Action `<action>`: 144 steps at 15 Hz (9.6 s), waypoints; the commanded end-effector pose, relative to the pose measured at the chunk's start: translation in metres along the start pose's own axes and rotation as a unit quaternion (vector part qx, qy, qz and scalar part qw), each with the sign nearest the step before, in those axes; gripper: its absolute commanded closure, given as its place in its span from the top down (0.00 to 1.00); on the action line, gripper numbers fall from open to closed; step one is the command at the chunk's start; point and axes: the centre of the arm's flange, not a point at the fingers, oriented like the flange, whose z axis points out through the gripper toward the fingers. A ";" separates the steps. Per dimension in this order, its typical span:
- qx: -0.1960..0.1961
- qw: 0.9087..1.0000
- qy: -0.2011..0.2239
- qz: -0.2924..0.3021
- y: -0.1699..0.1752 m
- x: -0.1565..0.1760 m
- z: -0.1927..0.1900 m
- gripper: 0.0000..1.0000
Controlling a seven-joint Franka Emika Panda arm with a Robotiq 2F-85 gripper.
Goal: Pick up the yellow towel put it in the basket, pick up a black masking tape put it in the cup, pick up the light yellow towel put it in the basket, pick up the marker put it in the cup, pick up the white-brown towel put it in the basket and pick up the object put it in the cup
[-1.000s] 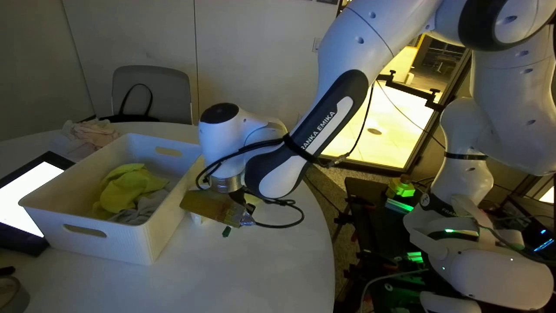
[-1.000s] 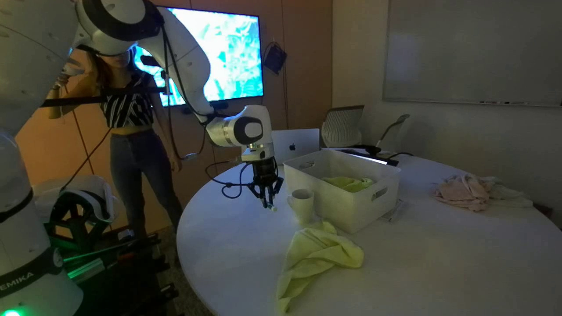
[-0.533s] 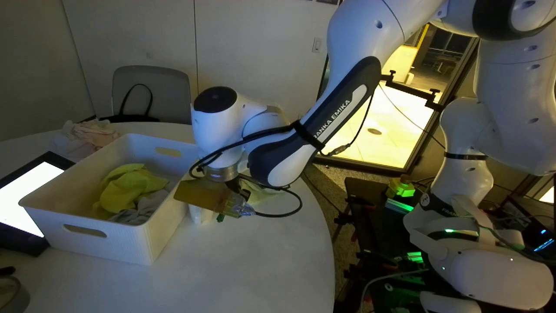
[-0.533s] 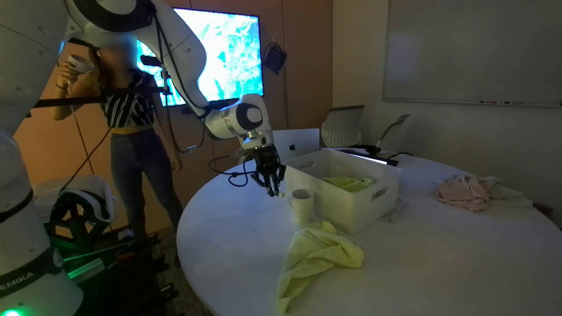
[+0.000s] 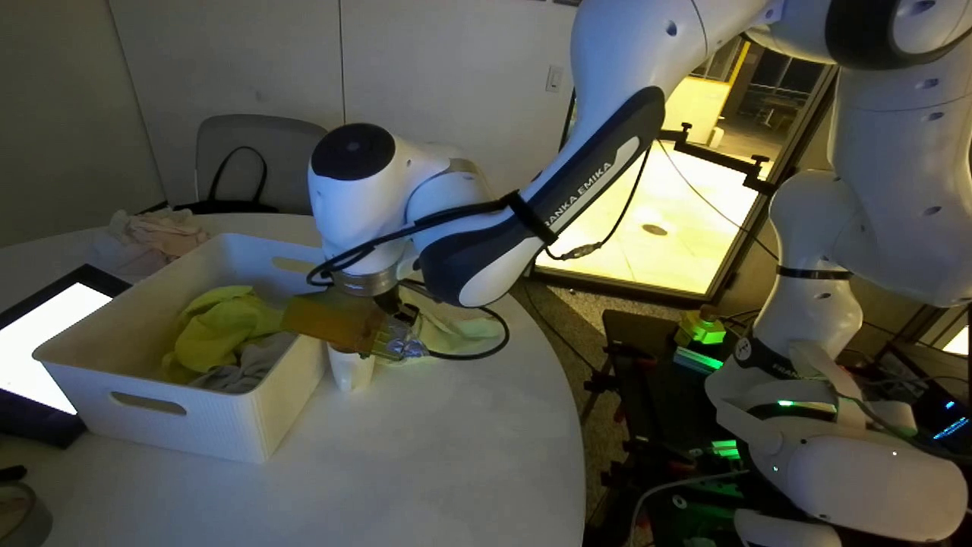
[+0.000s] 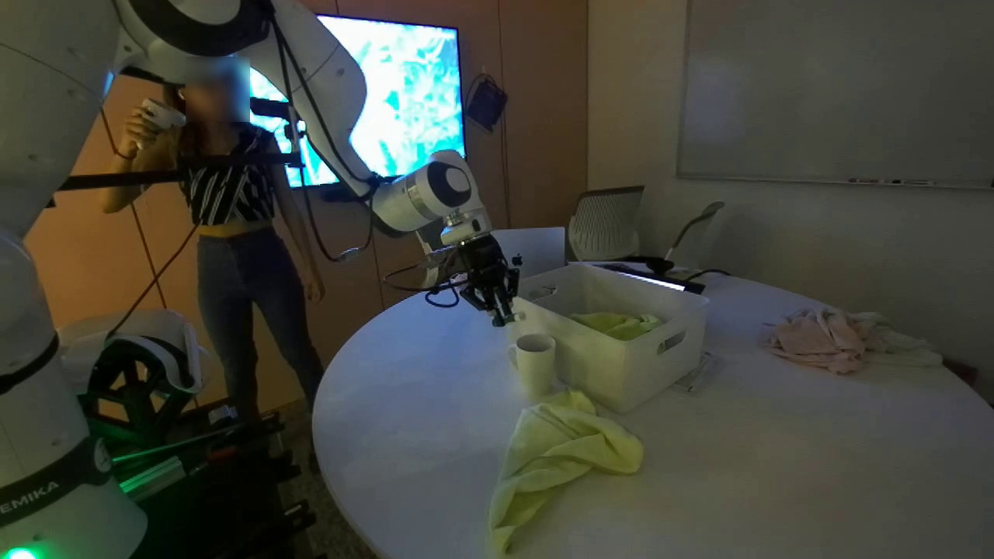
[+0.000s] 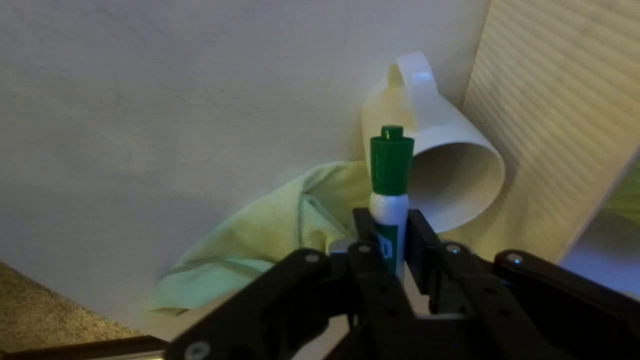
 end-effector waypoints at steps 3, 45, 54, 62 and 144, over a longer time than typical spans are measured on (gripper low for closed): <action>0.020 0.998 0.056 0.006 -0.030 0.004 -0.010 0.05; 0.002 0.984 0.164 -0.073 -0.052 -0.047 0.045 0.45; 0.036 0.978 0.198 -0.064 -0.046 -0.039 0.014 1.00; 0.089 0.976 0.200 0.005 -0.029 0.000 -0.037 1.00; 0.130 0.880 -0.157 -0.430 -0.030 0.254 0.165 0.01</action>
